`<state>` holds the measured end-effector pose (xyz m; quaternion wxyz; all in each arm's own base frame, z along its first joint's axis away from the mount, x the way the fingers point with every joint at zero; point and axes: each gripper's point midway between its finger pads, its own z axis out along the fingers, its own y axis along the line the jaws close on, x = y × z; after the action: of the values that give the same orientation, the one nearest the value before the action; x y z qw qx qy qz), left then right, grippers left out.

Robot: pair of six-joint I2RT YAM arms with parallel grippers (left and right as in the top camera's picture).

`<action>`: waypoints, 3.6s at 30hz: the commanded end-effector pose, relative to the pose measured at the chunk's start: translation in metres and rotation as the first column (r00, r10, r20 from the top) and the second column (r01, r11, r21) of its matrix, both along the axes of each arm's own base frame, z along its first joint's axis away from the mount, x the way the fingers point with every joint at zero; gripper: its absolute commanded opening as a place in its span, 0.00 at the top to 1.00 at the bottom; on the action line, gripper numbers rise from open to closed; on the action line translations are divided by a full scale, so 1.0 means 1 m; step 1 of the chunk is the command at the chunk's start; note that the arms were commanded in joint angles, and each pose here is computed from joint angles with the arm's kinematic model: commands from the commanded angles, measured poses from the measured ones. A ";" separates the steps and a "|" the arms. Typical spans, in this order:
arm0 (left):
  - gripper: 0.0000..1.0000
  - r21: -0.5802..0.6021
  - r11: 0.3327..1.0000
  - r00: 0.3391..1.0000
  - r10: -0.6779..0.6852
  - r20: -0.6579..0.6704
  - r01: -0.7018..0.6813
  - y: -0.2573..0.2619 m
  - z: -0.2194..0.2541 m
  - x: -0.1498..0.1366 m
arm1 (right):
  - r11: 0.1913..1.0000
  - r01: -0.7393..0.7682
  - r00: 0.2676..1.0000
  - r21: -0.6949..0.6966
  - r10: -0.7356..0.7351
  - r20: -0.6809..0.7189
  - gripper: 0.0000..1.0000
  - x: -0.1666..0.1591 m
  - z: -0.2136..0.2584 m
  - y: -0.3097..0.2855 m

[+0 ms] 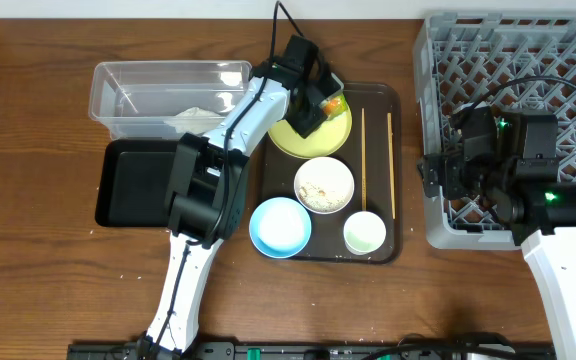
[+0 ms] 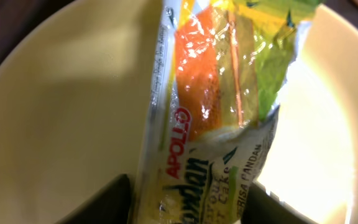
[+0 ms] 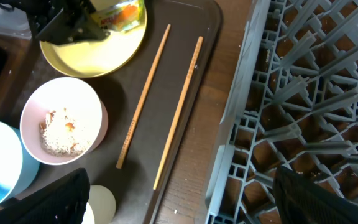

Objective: Sort waste into correct bins and load items into the dishwasher rack

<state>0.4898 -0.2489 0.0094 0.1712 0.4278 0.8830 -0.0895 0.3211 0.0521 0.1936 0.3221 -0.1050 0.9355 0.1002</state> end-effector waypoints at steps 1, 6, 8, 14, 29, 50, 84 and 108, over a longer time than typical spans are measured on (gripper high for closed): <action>0.75 0.016 1.000 0.997 -0.016 -0.070 0.018 0.002 -0.020 -0.013 | 1.000 -0.013 1.000 -0.003 0.013 0.009 0.08 0.002 0.004 0.003; 0.94 -0.022 0.992 0.989 0.120 -0.084 -0.122 0.001 0.007 -0.011 | 1.000 -0.013 1.000 -0.003 0.013 0.012 0.08 0.003 0.004 0.003; 0.94 -0.052 0.983 0.983 0.171 -0.068 -0.174 0.001 0.031 -0.007 | 1.000 -0.013 1.000 -0.003 0.013 0.013 0.08 0.003 0.004 0.003; 0.94 -0.185 0.951 0.961 0.265 0.081 -0.247 0.020 0.158 -0.005 | 1.000 -0.013 1.000 -0.003 0.013 0.013 0.08 0.003 0.004 0.003; 0.94 0.197 0.976 0.993 0.075 0.086 -0.091 0.209 0.157 -0.034 | 1.000 -0.013 1.000 -0.003 0.013 0.013 0.08 0.003 0.004 0.003; 0.11 -0.068 0.833 0.822 0.554 0.136 -0.550 0.222 0.226 -0.022 | 1.000 -0.013 1.000 -0.003 0.013 0.014 0.07 0.003 0.004 0.003; 0.34 0.049 0.845 0.764 0.505 -0.401 -0.533 -0.033 0.094 -0.221 | 0.999 0.030 1.000 0.031 -0.030 0.001 0.09 0.003 0.005 0.003; 0.94 0.067 0.892 0.743 0.412 -0.528 -0.447 -0.064 0.079 -0.251 | 0.996 0.046 0.999 0.078 -0.044 -0.021 0.10 0.001 0.005 0.007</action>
<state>0.2399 -0.3061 0.0649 -0.0379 0.1517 0.9785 -0.1342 0.3212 0.0523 0.1939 0.3197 -0.0809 0.9377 0.1091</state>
